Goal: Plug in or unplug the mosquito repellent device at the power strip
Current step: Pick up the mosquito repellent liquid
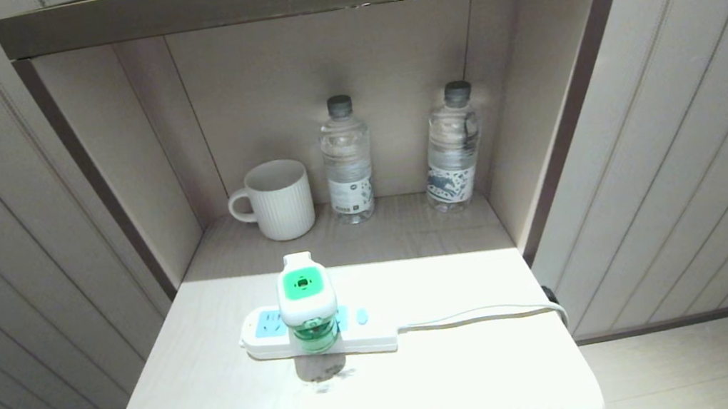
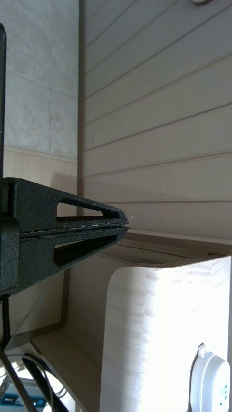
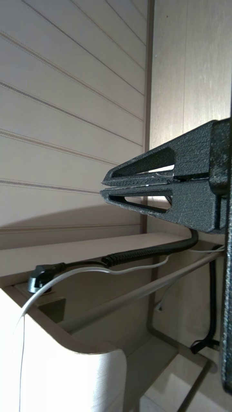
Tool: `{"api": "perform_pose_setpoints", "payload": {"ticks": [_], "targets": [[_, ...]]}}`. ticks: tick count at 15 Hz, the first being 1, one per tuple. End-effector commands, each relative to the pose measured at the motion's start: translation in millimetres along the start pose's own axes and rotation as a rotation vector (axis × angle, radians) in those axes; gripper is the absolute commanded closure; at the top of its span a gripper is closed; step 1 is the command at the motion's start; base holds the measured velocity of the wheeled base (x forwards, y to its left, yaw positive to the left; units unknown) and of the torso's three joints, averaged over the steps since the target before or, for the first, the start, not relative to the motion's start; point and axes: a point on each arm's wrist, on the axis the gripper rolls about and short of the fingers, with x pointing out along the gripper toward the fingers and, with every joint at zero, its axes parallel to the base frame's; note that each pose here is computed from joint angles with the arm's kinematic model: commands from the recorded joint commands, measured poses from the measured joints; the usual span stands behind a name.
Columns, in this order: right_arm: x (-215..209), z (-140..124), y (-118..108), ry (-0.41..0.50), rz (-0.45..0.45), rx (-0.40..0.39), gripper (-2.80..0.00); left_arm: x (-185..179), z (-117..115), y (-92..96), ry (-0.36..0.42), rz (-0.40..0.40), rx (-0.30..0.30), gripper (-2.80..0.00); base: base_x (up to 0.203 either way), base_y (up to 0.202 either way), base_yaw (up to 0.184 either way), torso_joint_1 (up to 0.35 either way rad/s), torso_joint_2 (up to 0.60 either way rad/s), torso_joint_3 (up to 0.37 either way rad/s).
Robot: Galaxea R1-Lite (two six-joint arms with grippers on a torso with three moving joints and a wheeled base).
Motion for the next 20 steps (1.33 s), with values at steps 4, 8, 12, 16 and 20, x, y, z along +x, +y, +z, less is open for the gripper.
{"api": "perform_pose_setpoints", "payload": {"ticks": [4,8,12,16,20], "targets": [[-1.4,-1.0,-0.2,-0.016,-0.012,0.015,0.0,0.0,0.0,0.0,0.0,0.0,0.0,0.0,0.0,0.0,0.0,0.0,0.0,0.0],[-1.5,-0.6,-0.2,-0.017,-0.012,0.01,0.0,0.0,0.0,0.0,0.0,0.0,0.0,0.0,0.0,0.0,0.0,0.0,0.0,0.0],[-1.5,-0.6,-0.2,-0.017,-0.012,0.01,0.0,0.0,0.0,0.0,0.0,0.0,0.0,0.0,0.0,0.0,0.0,0.0,0.0,0.0],[-1.5,-0.9,-0.2,-0.017,-0.012,0.01,0.0,0.0,0.0,0.0,0.0,0.0,0.0,0.0,0.0,0.0,0.0,0.0,0.0,0.0],[-1.5,-0.6,-0.2,-0.017,-0.012,0.009,0.0,0.0,0.0,0.0,0.0,0.001,0.0,0.0,0.0,0.0,0.0,0.0,0.0,0.0]]}}
